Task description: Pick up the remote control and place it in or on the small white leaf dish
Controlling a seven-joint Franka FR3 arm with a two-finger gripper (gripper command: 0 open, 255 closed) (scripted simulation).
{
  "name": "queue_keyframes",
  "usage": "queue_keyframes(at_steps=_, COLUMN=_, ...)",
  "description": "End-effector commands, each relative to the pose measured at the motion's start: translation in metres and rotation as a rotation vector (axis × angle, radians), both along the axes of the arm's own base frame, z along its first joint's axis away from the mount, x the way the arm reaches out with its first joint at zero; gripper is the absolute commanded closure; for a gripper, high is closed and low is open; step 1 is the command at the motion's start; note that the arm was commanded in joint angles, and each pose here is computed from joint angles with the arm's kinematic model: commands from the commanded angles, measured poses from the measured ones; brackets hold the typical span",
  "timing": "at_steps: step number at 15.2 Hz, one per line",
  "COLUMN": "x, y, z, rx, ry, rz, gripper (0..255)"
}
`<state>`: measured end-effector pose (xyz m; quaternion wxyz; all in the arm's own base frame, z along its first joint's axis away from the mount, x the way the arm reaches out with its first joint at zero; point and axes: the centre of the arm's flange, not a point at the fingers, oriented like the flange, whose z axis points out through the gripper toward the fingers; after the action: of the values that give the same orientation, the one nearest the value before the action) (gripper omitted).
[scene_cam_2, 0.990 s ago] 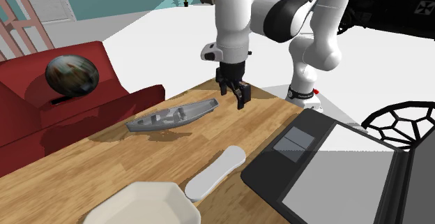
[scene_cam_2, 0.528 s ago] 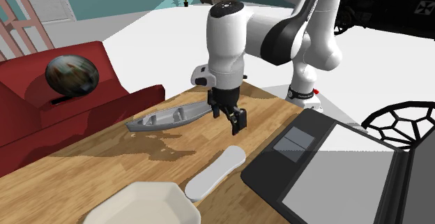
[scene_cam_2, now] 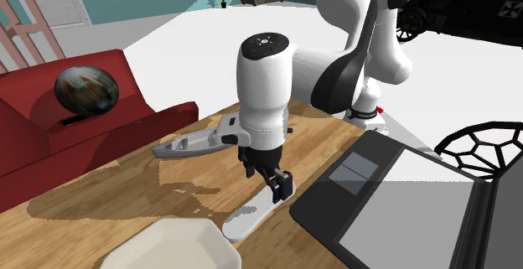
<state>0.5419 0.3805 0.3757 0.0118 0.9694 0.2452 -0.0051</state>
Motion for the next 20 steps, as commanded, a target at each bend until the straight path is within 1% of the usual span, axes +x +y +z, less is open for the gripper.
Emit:
queue_keyframes(at_steps=1, x=0.006, y=0.014, z=-0.005, rx=0.003, ry=-0.004, rz=0.01, gripper=0)
queue_keyframes(at_steps=8, x=0.006, y=0.013, z=-0.045, rx=0.003, ry=-0.004, rz=0.01, gripper=0)
queue_keyframes(at_steps=16, x=0.006, y=0.013, z=-0.045, rx=0.003, ry=-0.004, rz=0.01, gripper=0)
queue_keyframes(at_steps=17, x=0.006, y=0.013, z=-0.045, rx=0.003, ry=-0.004, rz=0.01, gripper=255)
queue_keyframes(at_steps=20, x=0.006, y=0.013, z=-0.045, rx=0.003, ry=-0.004, rz=0.01, gripper=255)
